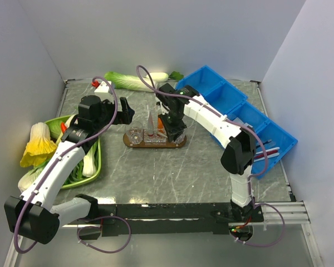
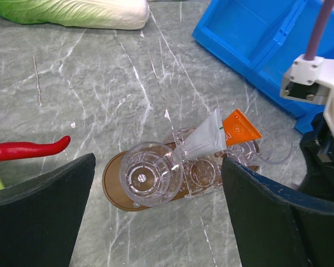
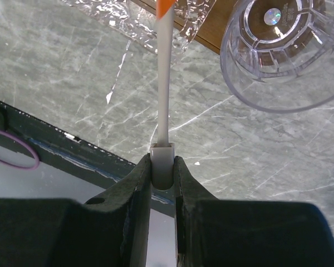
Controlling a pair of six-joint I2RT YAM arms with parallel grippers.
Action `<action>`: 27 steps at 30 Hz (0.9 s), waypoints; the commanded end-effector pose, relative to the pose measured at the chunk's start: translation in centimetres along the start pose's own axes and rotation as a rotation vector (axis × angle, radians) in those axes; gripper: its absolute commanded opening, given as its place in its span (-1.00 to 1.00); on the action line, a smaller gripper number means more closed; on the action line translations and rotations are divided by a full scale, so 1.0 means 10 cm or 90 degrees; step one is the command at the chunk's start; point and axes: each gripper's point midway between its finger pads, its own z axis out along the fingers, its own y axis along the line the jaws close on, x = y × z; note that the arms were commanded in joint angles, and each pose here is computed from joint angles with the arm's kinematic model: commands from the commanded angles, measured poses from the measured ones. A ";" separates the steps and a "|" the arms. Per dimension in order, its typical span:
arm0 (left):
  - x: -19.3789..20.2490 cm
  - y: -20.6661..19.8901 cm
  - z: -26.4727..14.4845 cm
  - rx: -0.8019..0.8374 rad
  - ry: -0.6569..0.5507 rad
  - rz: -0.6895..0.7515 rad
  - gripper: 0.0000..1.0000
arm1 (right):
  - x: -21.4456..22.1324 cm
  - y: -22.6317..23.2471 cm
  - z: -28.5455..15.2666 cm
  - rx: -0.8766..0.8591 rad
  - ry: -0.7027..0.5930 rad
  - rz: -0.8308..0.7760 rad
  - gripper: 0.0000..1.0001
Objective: Prepare toiletry sets of a toothbrush and toothpaste on the tray
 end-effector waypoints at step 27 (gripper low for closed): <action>-0.25 -0.07 -0.11 0.013 -0.046 0.012 0.99 | 0.35 -0.03 -0.26 0.042 0.078 0.011 -0.03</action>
